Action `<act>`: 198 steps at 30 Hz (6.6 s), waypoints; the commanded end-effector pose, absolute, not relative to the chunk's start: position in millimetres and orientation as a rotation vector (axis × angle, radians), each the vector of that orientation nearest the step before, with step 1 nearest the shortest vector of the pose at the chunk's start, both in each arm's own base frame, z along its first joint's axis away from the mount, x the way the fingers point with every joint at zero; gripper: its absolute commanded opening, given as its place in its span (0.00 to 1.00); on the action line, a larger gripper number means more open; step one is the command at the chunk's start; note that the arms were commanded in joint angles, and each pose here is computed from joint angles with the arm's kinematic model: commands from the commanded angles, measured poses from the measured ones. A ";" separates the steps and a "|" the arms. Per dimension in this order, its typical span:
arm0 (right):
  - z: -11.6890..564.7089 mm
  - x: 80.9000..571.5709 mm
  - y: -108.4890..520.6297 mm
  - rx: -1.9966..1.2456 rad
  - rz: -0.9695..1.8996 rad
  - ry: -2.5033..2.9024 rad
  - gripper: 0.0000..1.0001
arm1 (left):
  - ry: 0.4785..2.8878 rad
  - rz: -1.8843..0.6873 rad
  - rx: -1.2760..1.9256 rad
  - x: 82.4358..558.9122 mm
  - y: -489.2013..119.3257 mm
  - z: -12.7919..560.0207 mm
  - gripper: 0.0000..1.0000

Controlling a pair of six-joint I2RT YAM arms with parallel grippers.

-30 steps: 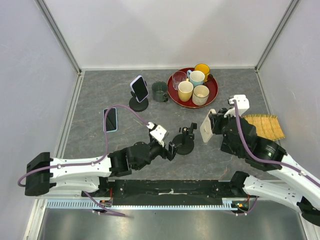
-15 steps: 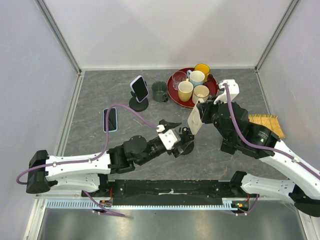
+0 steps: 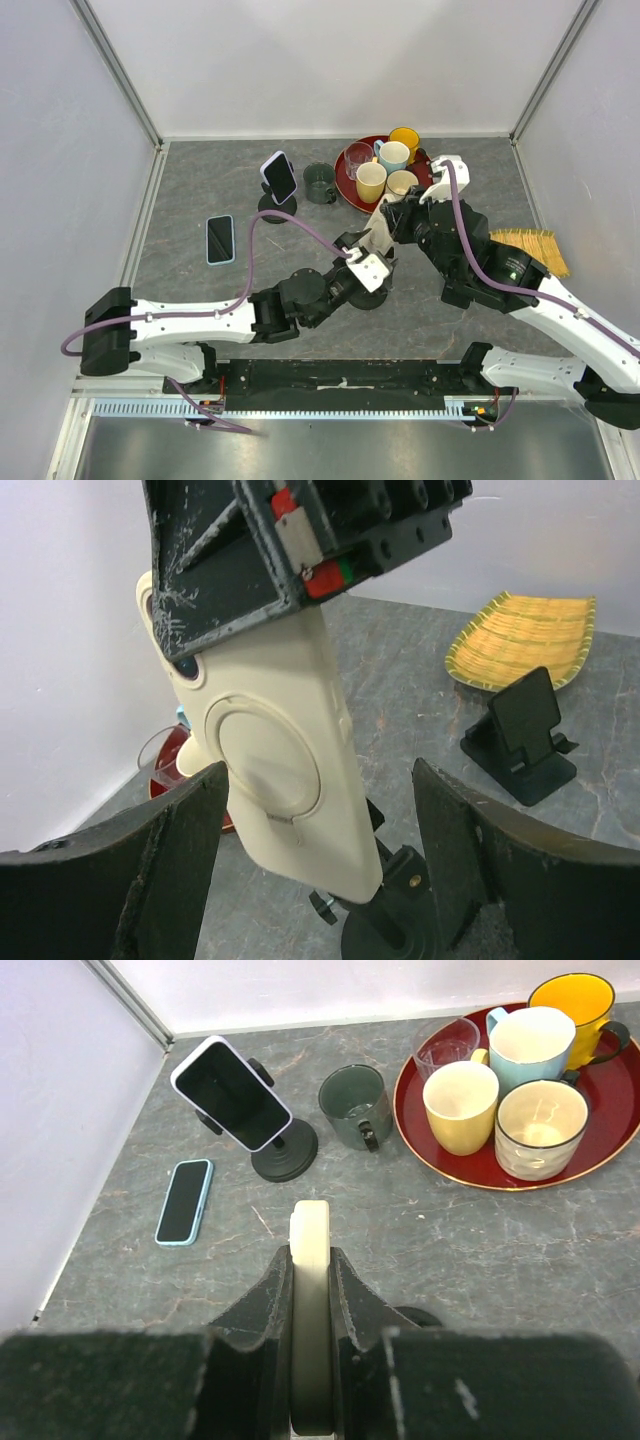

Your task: Remove the phone from the phone stand

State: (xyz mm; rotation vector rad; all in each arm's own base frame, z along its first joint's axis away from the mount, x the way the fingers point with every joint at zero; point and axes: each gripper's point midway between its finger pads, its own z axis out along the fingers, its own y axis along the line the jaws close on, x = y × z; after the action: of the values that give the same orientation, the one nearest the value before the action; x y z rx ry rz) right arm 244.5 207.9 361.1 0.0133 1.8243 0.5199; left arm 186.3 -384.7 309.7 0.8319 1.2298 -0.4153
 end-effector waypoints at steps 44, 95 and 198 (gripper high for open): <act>398.3 237.0 189.5 0.262 0.761 1.590 0.98 | 1.521 -0.277 0.413 221.1 -299.9 294.1 0.02; 299.4 222.0 56.5 0.265 0.119 1.522 0.98 | 2.374 -0.599 -0.346 395.1 -86.7 77.1 0.11; 289.0 205.4 178.3 -0.359 0.458 1.766 0.98 | 2.329 -0.374 -0.100 373.5 -74.2 139.1 0.81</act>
State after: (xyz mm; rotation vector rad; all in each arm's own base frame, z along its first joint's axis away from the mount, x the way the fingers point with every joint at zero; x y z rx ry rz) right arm 210.5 161.6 284.6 -0.2612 1.7467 0.4131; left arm 367.8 -69.1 84.4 -0.1760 2.5088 -0.3462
